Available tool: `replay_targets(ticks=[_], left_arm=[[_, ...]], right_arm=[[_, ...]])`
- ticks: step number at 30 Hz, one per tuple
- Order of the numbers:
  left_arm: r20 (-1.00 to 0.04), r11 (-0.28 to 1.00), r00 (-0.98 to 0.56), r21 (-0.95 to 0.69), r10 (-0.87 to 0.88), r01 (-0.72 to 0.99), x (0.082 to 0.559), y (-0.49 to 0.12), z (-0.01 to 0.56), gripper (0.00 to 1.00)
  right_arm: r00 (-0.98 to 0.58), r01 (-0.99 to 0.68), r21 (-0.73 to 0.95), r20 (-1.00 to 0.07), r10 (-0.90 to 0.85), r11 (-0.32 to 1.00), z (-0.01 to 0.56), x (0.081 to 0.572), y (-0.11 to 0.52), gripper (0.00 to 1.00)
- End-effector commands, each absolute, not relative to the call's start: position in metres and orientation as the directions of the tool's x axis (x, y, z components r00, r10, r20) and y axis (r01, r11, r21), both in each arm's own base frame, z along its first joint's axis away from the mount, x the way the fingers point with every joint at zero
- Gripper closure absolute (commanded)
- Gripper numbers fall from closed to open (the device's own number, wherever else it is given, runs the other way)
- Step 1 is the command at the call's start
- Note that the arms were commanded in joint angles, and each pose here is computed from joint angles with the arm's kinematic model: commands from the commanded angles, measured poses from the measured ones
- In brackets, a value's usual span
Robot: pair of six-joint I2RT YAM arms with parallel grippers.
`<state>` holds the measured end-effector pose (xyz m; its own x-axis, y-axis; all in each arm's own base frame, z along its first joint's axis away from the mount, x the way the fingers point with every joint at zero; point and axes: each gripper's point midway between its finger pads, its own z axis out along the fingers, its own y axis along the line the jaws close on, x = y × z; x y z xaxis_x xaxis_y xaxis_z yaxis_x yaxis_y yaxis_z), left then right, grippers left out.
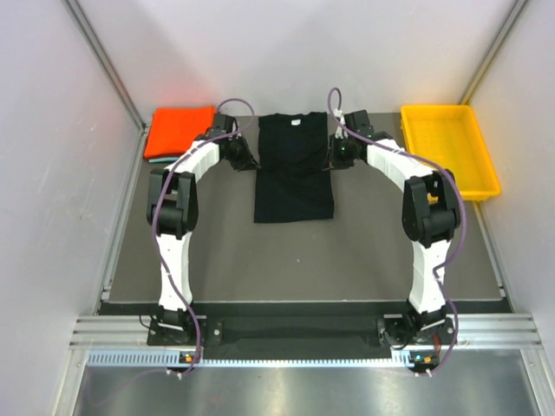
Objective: Fold and stack the t-shirts
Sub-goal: Fold the tshirt
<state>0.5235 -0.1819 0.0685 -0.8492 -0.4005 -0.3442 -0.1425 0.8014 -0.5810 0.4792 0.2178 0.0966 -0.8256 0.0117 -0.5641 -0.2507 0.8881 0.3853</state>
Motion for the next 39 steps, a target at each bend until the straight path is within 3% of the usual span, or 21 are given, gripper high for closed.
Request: replay_targets(ticks=[1, 5, 6, 10, 15, 19, 23, 39], left_arm=[[-0.438, 0.782, -0.807, -0.622, -0.397, -0.047, 0.554, -0.183, 0.09, 1.0], [-0.446, 0.775, -0.8, -0.63, -0.402, -0.038, 0.558, -0.182, 0.092, 0.95], [-0.448, 0.78, -0.797, -0.624, -0.406, -0.047, 0.559, -0.179, 0.09, 0.87], [-0.489, 0.815, -0.765, -0.574, -0.42, -0.08, 0.562, -0.16, 0.096, 0.71], [-0.562, 0.881, -0.722, -0.453, -0.403, -0.139, 0.535, -0.129, 0.12, 0.64], [-0.57, 0.876, -0.719, -0.47, -0.397, -0.112, 0.486, -0.135, 0.139, 0.6], [-0.467, 0.808, -0.788, -0.585, -0.402, -0.065, 0.428, -0.159, 0.109, 0.57], [-0.421, 0.895, -0.867, -0.441, -0.268, -0.063, 0.384, -0.179, 0.04, 0.59]], right_arm=[[-0.766, -0.298, 0.373, -0.643, 0.013, 0.879, 0.12, 0.505, 0.216, 0.99], [-0.773, -0.279, 0.364, -0.634, 0.017, 0.889, 0.112, 0.508, 0.209, 0.94], [-0.771, -0.278, 0.361, -0.637, 0.018, 0.89, 0.11, 0.51, 0.208, 0.86], [-0.789, -0.277, 0.386, -0.614, 0.021, 0.88, 0.105, 0.512, 0.208, 0.66], [-0.802, -0.259, 0.405, -0.596, 0.038, 0.877, 0.124, 0.486, 0.199, 0.46], [-0.808, -0.259, 0.419, -0.588, 0.043, 0.87, 0.137, 0.444, 0.193, 0.44], [-0.84, -0.285, 0.461, -0.543, 0.013, 0.841, 0.112, 0.402, 0.197, 0.43], [-0.867, -0.356, 0.519, -0.493, -0.068, 0.777, 0.069, 0.365, 0.215, 0.47]])
